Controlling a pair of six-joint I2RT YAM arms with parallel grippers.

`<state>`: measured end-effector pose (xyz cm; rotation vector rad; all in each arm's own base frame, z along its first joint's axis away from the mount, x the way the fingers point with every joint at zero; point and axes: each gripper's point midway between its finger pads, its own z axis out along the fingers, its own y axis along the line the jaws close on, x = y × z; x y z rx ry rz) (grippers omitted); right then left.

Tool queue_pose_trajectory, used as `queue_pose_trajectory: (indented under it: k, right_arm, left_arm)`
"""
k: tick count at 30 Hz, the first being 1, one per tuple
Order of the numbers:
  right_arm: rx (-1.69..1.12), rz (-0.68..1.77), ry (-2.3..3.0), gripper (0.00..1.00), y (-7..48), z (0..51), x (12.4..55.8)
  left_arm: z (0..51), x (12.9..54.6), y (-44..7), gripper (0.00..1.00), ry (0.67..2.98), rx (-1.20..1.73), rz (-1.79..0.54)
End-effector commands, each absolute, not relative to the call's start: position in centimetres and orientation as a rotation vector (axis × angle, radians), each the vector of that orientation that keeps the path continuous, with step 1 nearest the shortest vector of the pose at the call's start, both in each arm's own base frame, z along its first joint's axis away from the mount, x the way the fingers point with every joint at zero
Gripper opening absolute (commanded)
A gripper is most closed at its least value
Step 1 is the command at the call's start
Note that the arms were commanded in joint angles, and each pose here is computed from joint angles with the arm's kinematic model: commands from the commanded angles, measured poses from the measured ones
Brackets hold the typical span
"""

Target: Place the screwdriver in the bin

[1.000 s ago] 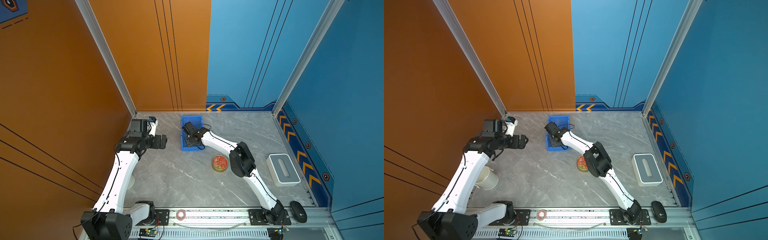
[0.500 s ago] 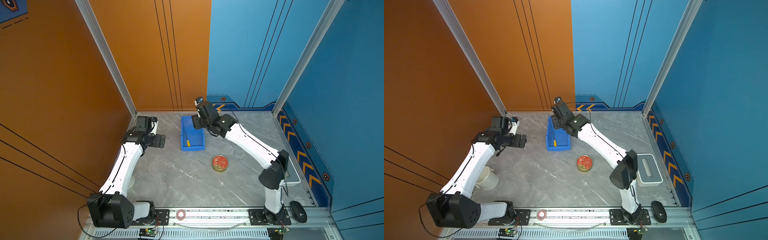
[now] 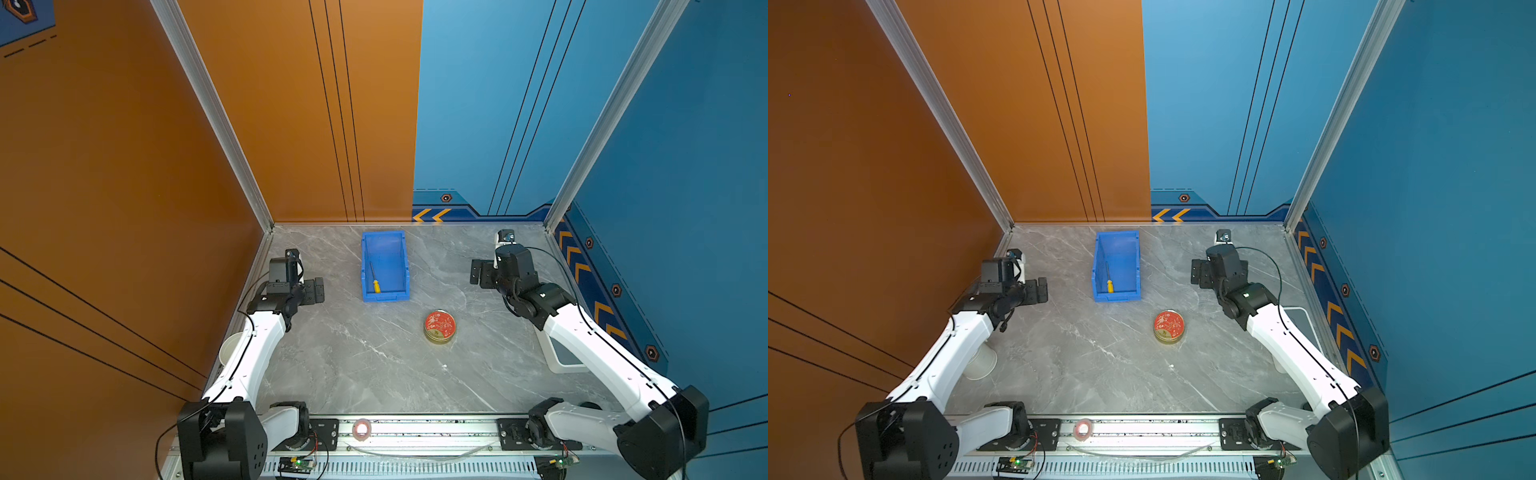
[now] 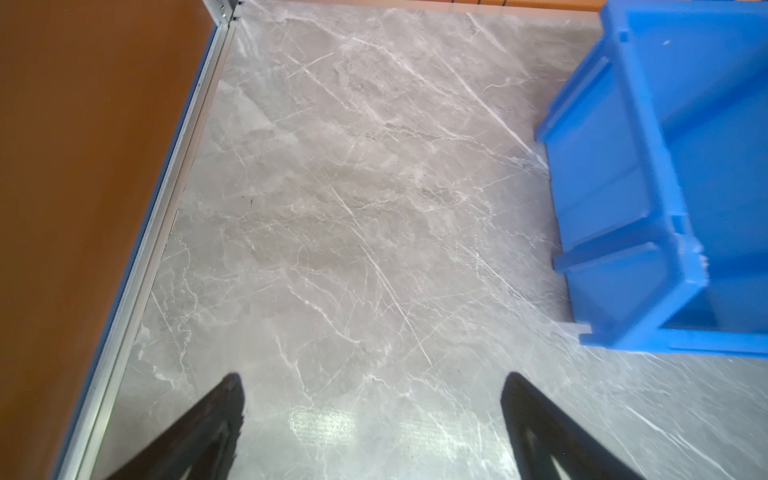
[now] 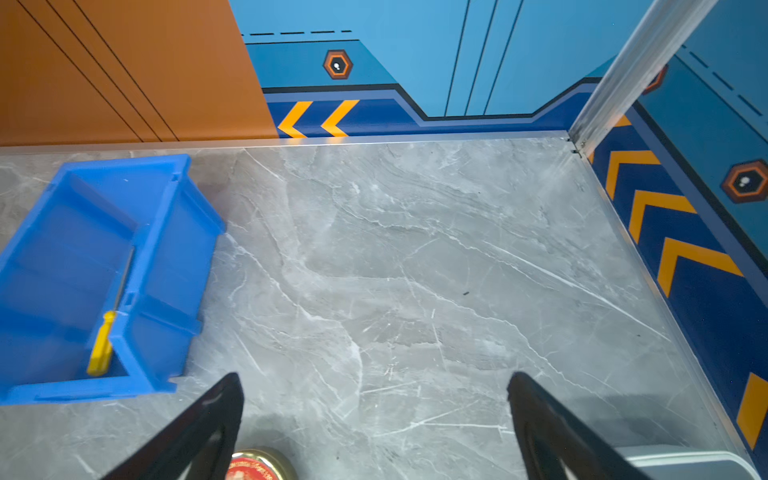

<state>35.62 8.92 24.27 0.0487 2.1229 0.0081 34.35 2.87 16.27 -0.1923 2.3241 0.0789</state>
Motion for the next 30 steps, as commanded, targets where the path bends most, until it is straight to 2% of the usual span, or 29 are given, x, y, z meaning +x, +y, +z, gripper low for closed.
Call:
queue_pose_trajectory:
  k: [1,9,14,20,30]
  right_arm:
    - [0.096,-0.028,1.964,1.0,6.3,26.1,35.5]
    - [0.304,-0.13,1.859,1.0,-1.2,20.5,34.5]
    - [0.326,-0.215,1.838,1.0,-3.7,19.0,34.7]
    - [0.279,-0.242,1.797,1.0,-4.7,17.1,36.0]
    - [0.213,-0.102,1.825,1.0,-2.9,11.7,37.8]
  left_arm:
    - [17.6,36.4,4.4,0.98,2.088,-0.29,0.09]
    - [13.9,36.6,4.6,0.98,1.894,-0.225,0.123]
    - [12.2,37.0,4.6,0.98,1.847,-0.221,0.12]
    - [11.0,37.6,3.9,0.98,1.826,-0.212,0.094]
    - [10.1,37.4,1.4,0.98,1.773,-0.069,0.109]
